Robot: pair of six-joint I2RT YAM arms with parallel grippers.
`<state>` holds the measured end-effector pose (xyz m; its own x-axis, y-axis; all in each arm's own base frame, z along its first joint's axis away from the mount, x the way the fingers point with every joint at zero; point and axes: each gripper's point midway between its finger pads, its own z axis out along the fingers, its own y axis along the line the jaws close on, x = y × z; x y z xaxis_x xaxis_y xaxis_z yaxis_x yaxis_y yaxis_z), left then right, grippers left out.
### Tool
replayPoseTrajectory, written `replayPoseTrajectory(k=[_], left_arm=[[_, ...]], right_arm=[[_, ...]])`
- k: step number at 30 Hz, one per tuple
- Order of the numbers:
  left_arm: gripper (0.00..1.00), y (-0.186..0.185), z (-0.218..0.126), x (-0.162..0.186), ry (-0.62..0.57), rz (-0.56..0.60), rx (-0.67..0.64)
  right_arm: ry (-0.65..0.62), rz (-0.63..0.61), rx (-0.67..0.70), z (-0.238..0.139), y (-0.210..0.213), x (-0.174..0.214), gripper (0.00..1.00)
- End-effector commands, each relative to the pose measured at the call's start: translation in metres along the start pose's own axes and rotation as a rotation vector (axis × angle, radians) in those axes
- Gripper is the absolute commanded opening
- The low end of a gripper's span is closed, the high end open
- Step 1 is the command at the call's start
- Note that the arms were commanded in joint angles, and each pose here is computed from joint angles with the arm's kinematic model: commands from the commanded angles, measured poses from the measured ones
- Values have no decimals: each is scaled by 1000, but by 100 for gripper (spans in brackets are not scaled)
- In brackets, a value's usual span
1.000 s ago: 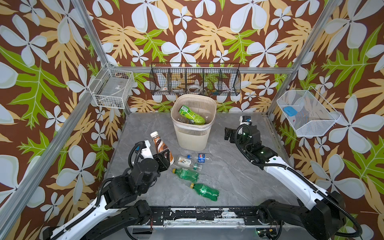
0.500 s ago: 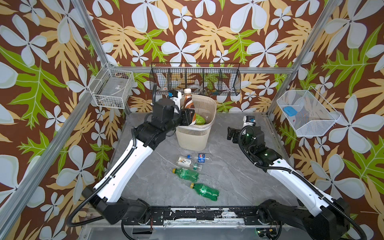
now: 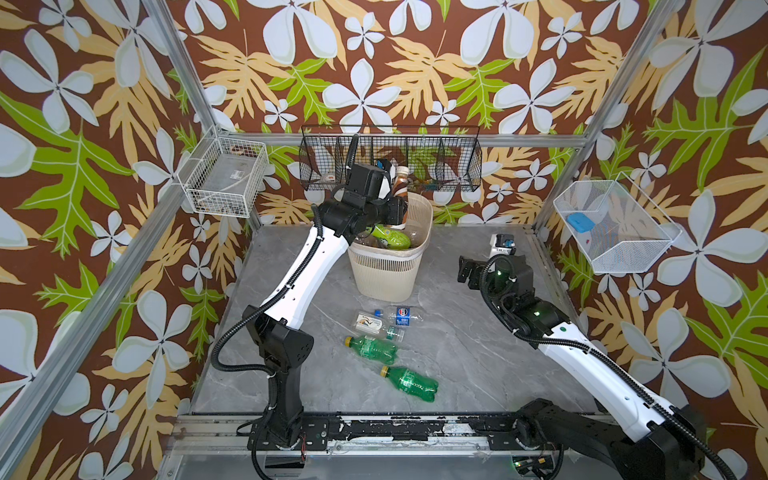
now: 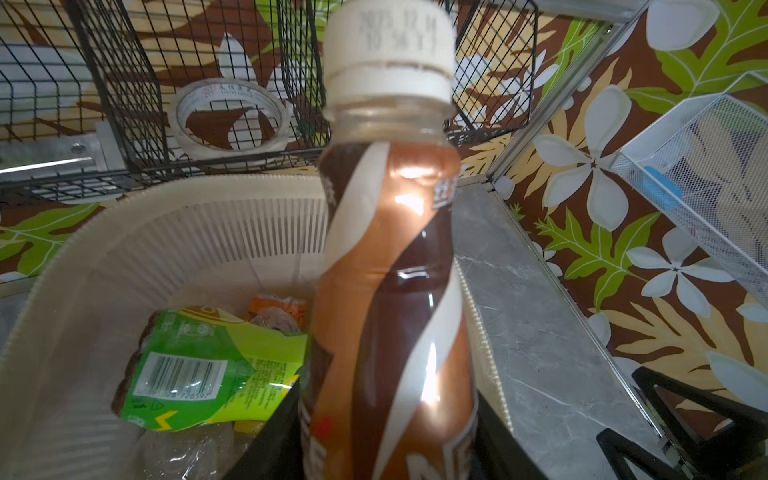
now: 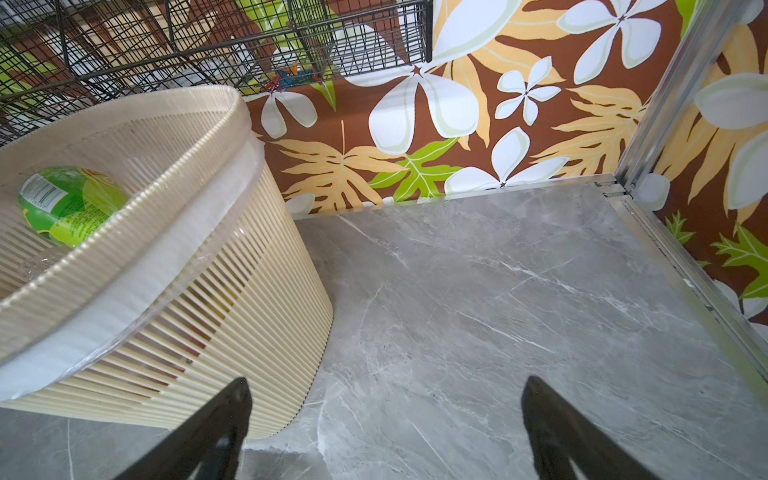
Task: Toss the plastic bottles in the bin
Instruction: 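Carry the brown Nescafe bottle over the bin with the left gripper and release, then withdraw the left gripper while the right gripper lowers to the green Sprite bottle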
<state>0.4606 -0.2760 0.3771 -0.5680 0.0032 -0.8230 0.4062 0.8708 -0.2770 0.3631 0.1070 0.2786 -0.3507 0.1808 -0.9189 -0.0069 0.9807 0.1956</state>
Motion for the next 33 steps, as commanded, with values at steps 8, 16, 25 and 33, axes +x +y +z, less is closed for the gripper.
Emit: replayPoseTrajectory(k=[8,16,25,33], left_arm=[[89,-16,-7,-3,-13,-8,96],[100,-11,-76,-44,-254,24,31],[100,43,-150,71,-496,-149,-16],[100,89,-155,180,-441,-380,-85]], right_arm=[[-11,-6,10,-2,-2,-2,100],[-12,-5,0,-4,-1,-4,100],[14,1,-28,0,4,5,100],[43,-5,-62,6,12,10,100]])
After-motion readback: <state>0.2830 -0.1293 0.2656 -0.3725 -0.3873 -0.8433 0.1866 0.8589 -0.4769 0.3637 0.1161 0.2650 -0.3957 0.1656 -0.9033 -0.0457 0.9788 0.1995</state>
